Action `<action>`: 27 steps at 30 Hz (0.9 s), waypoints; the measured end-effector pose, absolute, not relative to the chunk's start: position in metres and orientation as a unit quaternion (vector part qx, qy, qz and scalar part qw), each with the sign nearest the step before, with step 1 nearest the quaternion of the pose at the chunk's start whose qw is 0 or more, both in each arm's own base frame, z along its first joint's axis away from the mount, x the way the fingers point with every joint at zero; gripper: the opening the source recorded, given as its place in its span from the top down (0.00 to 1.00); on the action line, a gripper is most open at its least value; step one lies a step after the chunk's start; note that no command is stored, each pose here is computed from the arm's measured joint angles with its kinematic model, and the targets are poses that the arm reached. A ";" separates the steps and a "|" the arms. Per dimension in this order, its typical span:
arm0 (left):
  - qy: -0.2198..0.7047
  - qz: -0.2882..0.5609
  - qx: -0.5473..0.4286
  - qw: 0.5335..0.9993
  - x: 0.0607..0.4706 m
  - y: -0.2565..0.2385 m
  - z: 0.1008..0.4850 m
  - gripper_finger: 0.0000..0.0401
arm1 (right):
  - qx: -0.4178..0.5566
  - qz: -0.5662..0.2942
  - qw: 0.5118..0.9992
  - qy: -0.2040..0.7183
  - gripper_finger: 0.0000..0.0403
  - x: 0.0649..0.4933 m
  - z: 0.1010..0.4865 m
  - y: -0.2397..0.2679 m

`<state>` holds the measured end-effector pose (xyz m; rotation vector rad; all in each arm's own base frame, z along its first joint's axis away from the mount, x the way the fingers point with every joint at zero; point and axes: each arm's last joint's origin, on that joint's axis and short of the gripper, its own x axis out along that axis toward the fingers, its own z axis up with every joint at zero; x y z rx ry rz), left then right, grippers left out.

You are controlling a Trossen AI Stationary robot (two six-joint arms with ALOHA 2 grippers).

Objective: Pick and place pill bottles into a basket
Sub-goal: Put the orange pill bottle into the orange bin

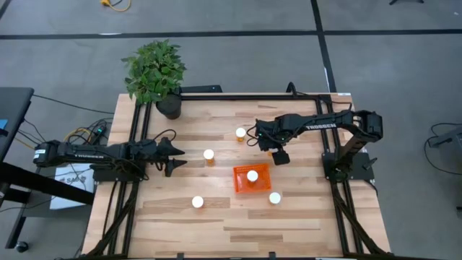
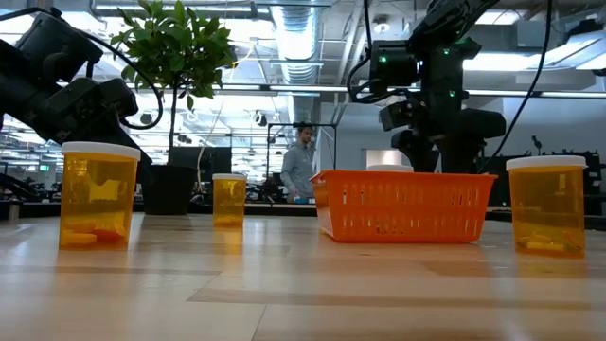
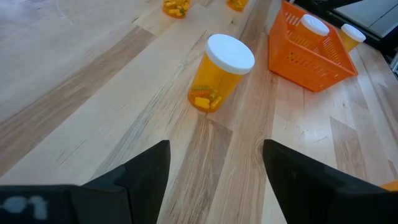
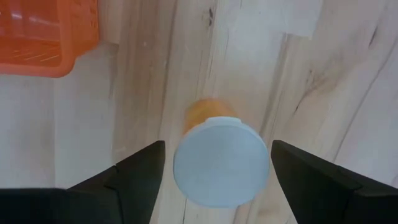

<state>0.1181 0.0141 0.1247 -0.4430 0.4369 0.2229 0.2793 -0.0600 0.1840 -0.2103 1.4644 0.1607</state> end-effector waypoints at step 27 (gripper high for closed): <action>0.215 0.110 -0.217 0.946 0.118 0.014 0.125 0.39 | -0.104 0.060 0.732 0.671 0.29 0.279 0.184 -0.061</action>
